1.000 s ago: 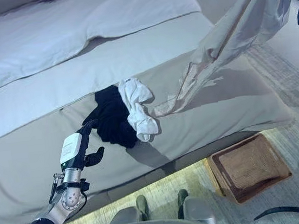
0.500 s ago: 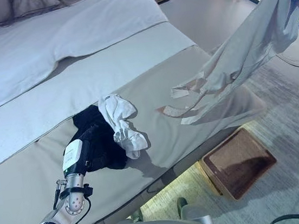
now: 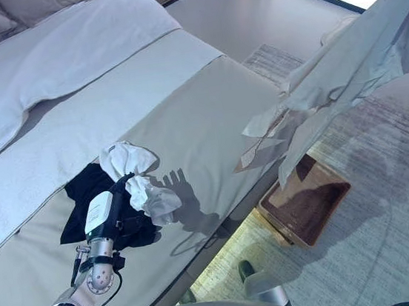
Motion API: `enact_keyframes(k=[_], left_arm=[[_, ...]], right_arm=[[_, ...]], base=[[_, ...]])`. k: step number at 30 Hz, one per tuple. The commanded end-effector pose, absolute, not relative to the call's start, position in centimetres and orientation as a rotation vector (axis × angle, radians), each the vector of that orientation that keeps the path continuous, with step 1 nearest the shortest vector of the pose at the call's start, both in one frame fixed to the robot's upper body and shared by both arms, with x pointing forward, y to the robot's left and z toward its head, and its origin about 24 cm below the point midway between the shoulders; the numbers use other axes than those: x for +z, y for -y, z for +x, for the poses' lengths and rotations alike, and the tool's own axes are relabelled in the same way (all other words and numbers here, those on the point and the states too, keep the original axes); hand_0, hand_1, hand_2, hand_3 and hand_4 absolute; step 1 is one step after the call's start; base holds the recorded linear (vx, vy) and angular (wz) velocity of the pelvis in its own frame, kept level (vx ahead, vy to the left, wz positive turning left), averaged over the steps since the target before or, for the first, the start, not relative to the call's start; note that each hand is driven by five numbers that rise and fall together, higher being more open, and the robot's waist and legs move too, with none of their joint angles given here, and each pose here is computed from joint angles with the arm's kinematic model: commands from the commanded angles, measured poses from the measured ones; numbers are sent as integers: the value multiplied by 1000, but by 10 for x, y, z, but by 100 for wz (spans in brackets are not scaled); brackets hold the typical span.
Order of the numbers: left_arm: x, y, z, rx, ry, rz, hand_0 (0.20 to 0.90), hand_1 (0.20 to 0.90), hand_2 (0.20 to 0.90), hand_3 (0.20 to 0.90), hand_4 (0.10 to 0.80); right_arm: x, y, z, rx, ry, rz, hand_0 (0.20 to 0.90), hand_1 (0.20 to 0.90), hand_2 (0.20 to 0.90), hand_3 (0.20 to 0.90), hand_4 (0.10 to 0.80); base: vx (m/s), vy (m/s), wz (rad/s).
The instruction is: Pick up the clothes from the bed and place them into the basket
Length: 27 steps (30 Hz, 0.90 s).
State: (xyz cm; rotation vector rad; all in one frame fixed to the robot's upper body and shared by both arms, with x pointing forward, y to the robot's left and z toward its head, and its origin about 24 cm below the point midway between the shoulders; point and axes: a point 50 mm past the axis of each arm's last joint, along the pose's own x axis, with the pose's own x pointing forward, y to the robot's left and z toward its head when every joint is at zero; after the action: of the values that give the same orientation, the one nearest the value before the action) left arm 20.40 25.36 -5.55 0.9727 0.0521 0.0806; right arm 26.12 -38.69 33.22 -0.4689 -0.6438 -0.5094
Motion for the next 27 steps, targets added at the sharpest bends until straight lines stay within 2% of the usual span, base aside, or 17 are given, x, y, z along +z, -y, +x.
enact_keyframes(k=[1, 13, 20, 27], left_arm=[[-40, -267, 212, 89, 38, 995, 900, 900, 900, 900, 800], [-38, -273, 213, 87, 18, 1009, 900, 900, 900, 900, 800], [-38, -272, 217, 105, 21, 999, 900, 900, 900, 900, 800], [-37, -273, 219, 133, 7, 990, 900, 900, 900, 900, 800]], right_arm=[[399, 384, 211, -630, 973, -467, 300, 300, 300, 200, 100], [400, 411, 195, -693, 838, -549, 300, 300, 300, 200, 100], [321, 427, 220, -503, 494, -528, 300, 300, 300, 200, 100], [254, 423, 230, -427, 341, -470, 300, 300, 300, 200, 100]], base=[[17, -18, -18], [-23, -11, -9], [-7, 0, -15], [6, 13, -12]])
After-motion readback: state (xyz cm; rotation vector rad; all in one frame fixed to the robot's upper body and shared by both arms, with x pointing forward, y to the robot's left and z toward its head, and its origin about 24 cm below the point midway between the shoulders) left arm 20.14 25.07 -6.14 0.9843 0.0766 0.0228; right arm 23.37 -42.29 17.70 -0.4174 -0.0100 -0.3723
